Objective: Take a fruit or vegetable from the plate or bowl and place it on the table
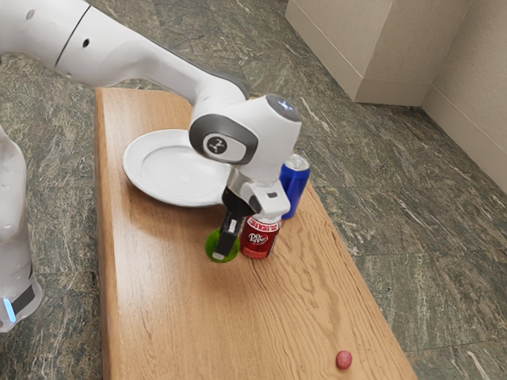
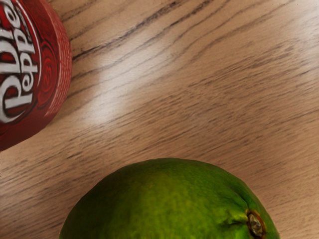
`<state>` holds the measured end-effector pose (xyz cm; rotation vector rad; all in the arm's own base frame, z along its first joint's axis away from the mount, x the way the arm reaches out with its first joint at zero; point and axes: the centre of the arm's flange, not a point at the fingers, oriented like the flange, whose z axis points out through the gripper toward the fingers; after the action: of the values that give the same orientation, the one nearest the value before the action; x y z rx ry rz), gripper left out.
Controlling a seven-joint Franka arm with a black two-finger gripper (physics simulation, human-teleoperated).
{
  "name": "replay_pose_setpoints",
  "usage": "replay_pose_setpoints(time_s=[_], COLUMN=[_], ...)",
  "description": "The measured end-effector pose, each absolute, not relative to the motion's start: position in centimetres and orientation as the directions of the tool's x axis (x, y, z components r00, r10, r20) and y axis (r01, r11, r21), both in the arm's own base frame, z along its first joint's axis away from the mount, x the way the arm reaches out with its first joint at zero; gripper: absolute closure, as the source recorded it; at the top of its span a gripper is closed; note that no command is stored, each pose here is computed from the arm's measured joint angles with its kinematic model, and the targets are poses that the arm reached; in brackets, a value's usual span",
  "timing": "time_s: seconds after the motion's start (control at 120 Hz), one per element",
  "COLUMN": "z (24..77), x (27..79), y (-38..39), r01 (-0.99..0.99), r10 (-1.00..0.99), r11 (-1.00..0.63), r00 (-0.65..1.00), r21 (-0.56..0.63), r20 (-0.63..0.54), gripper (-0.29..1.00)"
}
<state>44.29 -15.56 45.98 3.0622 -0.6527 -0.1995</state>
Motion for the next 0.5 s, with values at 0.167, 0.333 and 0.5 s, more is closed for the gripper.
replay_pose_setpoints(time_s=[0.167,0.333,0.5], z=[48.6,68.6,69.4], x=[44.6,42.8,52.9], y=[-17.9,-24.5,4.3], r01=[-0.414,-0.475,-0.009], r10=[-0.415,-0.487,-0.027], r11=[-0.91,-0.872,-0.986], r00=[0.908,0.867,0.994], r21=[0.017,-0.119,-0.168], r20=[-0.065,0.11,0.107], gripper=[0.04,0.01,0.0])
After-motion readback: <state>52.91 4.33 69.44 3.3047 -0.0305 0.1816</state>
